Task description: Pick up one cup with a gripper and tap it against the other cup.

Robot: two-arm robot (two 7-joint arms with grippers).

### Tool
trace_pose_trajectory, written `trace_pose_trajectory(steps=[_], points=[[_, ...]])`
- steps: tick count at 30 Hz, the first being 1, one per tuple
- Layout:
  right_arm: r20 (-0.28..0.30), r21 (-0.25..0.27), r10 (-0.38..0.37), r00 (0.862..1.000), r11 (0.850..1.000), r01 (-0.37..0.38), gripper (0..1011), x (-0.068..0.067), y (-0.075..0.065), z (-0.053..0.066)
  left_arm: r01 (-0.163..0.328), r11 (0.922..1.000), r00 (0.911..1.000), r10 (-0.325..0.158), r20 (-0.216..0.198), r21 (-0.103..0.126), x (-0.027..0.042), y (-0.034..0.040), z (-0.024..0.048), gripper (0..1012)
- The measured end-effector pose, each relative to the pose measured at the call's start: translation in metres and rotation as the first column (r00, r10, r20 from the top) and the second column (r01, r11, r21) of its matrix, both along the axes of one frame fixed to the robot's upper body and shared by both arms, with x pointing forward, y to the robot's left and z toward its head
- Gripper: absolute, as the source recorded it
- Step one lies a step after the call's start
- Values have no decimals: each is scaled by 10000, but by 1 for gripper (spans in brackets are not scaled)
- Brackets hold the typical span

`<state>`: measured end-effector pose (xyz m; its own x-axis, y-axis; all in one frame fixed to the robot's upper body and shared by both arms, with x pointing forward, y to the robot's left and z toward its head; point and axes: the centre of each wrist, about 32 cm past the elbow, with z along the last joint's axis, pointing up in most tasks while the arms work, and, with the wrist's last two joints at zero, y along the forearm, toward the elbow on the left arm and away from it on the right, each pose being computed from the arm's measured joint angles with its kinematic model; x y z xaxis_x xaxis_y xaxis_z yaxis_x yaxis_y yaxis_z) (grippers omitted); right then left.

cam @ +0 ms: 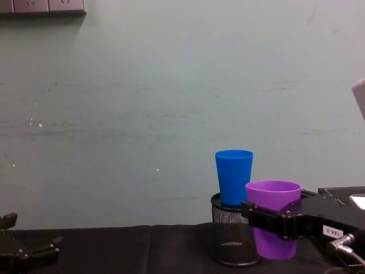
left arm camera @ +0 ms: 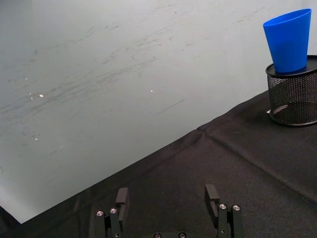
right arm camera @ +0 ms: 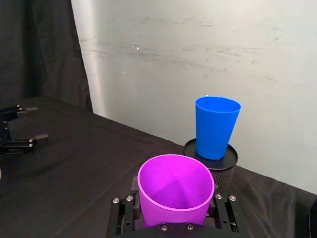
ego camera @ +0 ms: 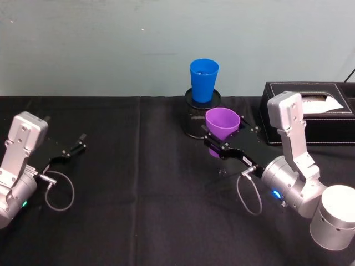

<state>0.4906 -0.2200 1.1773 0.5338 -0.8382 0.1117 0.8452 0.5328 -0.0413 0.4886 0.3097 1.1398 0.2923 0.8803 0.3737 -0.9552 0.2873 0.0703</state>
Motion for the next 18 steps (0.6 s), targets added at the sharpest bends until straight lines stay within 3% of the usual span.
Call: trace_pose_trajectory(steps=[18], points=[[-15,22,46,10000,10000,-46,733,1,4,-6,0,10000,10000,0,0,0,0,0,0,1000]])
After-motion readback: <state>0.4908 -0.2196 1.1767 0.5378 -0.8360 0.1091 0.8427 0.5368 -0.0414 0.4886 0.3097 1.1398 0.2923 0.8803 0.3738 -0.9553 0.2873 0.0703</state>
